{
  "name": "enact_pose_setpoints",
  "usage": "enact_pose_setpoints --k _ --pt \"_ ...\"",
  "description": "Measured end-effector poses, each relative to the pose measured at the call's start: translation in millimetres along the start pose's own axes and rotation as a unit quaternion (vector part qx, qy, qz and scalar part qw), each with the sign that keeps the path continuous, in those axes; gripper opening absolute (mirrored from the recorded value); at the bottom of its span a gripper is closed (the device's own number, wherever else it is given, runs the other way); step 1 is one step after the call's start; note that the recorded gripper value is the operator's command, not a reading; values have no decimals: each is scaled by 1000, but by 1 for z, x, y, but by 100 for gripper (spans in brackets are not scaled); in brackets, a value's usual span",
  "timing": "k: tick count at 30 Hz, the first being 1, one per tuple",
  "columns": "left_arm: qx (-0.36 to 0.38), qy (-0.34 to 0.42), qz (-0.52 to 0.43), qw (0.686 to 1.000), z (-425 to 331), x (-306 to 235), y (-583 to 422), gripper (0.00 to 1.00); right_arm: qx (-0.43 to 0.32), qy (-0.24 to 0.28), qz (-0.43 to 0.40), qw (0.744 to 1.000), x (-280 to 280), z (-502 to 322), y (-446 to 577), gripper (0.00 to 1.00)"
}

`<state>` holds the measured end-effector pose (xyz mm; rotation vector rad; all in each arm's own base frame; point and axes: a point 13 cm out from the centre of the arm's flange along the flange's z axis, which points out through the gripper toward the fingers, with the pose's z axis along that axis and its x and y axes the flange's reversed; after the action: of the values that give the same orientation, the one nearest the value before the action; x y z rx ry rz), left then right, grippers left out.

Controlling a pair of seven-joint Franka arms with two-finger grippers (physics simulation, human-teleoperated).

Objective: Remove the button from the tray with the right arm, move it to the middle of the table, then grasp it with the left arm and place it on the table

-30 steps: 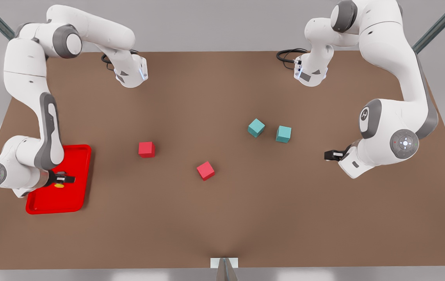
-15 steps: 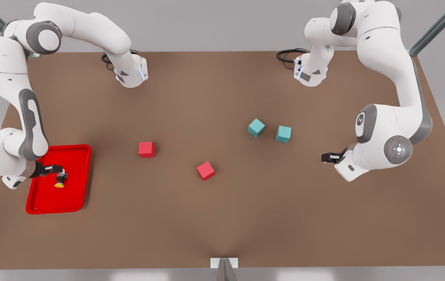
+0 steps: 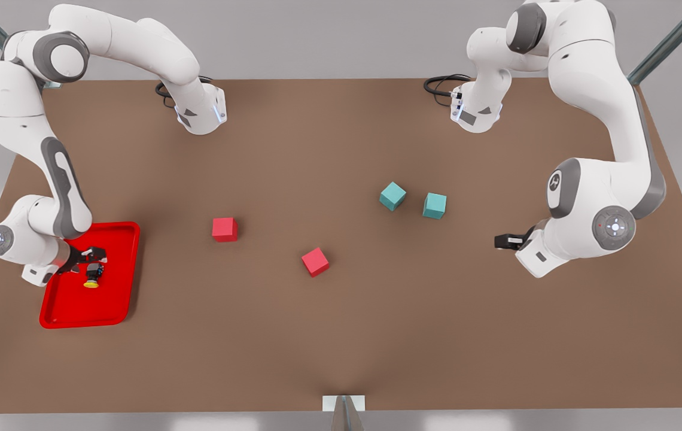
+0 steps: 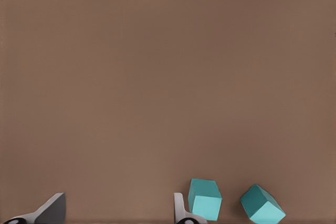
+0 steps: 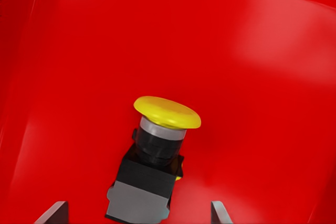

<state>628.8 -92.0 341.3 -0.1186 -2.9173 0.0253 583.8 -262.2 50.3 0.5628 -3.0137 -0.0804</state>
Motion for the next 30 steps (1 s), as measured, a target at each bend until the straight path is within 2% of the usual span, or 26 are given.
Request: enact_pose_setpoints --k 8,30 --pt "0 -6 2 1000 -3 -4 -2 100 -4 -4 -7 1000 9 14 7 100" --pt "0 -14 10 1000 -14 -1 -11 100 -10 -30 73 997 -12 15 17 100"
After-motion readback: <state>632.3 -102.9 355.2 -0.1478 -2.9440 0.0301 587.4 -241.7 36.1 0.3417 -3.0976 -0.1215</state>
